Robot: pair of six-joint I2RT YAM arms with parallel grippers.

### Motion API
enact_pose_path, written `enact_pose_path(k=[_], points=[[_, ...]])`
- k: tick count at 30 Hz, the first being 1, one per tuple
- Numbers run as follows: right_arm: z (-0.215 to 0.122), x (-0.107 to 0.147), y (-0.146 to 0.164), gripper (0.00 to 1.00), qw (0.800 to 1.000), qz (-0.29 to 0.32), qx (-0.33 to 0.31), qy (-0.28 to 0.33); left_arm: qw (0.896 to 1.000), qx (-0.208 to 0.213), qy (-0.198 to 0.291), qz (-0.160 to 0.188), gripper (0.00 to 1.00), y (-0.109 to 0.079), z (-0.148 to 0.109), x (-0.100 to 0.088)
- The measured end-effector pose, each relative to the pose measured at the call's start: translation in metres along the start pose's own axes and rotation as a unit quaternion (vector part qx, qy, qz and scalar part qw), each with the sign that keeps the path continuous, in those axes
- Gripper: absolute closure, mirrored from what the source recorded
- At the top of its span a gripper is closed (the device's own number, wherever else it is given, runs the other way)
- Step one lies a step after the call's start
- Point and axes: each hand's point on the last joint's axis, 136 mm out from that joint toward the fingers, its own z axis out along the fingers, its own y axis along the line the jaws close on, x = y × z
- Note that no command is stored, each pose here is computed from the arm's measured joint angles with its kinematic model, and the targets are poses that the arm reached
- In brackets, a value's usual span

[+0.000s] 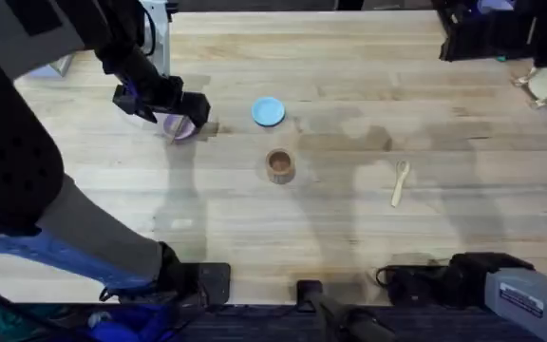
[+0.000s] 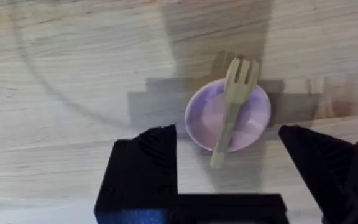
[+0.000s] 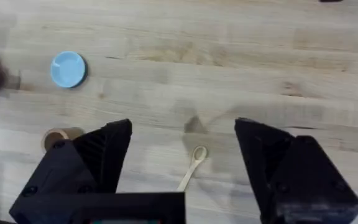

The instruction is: Pick up a utensil and set it on the pink plate, then put the other utensil in the container.

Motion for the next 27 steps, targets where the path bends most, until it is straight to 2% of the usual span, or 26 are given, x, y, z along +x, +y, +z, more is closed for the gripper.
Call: enact_pose_path(k=[18, 27], points=[[0.000, 0.000, 0.000, 0.006, 1.000, -0.006, 0.000, 0.000, 1.000, 0.002, -0.005, 0.000, 0.008, -0.001, -0.004, -0.001], [0.000, 0.000, 0.000, 0.005, 1.000, -0.007, 0.000, 0.000, 0.998, -0.016, -0.056, 0.002, 0.008, -0.002, -0.055, 0.003]])
